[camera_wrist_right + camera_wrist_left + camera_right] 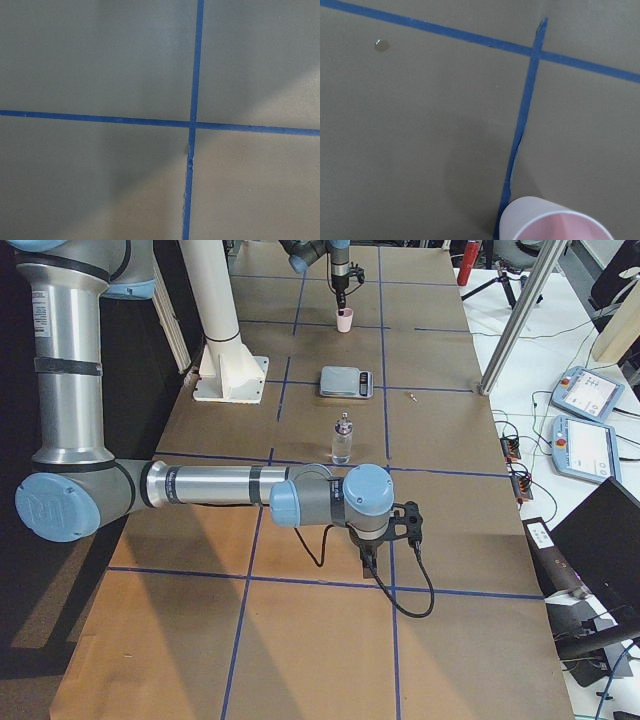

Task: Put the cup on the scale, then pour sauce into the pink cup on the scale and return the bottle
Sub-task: 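Carry the pink cup with the left gripper onto the scale, then release the cup and lift the left gripper while the right approaches the bottle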

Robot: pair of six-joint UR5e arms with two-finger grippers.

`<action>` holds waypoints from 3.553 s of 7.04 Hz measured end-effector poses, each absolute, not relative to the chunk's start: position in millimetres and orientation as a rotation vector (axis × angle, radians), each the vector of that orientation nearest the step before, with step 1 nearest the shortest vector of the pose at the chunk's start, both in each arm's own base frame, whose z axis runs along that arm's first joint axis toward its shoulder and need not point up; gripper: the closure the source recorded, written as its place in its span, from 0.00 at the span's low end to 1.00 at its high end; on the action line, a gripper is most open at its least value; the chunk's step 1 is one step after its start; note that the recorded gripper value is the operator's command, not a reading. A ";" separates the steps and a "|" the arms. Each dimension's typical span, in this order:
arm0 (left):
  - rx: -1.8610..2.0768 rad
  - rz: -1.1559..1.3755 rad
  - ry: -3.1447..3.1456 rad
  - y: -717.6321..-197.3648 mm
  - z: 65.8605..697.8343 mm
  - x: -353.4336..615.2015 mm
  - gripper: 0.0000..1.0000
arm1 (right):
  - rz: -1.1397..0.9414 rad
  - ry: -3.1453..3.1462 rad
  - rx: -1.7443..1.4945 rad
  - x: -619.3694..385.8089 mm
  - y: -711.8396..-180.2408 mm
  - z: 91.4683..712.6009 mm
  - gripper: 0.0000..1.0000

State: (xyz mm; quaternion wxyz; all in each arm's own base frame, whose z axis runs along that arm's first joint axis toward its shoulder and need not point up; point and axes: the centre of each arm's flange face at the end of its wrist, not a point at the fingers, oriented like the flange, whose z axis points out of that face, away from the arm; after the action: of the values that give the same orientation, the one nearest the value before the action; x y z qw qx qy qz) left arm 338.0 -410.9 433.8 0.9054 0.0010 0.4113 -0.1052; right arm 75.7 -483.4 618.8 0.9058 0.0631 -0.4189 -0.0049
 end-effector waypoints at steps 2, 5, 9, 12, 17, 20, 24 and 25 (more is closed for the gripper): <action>0.027 -0.257 0.884 -423.9 398.1 307.7 1.00 | -0.012 -0.865 0.135 75.7 -483.7 616.2 0.00; -0.051 -0.351 0.939 -458.9 241.5 341.5 1.00 | -0.018 -0.865 0.145 75.6 -483.1 611.5 0.00; -0.262 -0.532 0.884 -419.8 122.0 511.2 1.00 | -0.022 -0.864 0.155 75.6 -481.9 608.4 0.00; -0.264 -0.519 0.876 -419.0 122.2 556.6 1.00 | -0.031 -0.860 0.177 75.7 -479.3 608.2 0.00; -0.245 -0.478 0.896 -421.7 138.5 566.0 0.01 | -0.035 -0.860 0.187 75.8 -480.9 604.5 0.00; -0.189 -0.401 0.985 -424.2 109.4 513.2 0.00 | -0.008 -0.908 0.200 68.3 -487.0 572.0 0.00; -0.085 -0.362 1.017 -480.2 83.1 388.5 0.00 | 0.123 -0.996 0.139 -12.4 -426.2 431.6 0.00; -0.054 -0.349 1.007 -493.1 88.5 366.0 0.00 | 0.161 -1.011 0.103 -43.8 -405.8 391.9 0.00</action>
State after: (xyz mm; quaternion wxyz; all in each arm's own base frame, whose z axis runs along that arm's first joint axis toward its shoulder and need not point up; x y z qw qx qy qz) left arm 366.0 -493.1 88.5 0.8610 -0.0255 0.4800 -0.1661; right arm -43.8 -405.8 391.9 0.8705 0.0494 -0.4837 0.0768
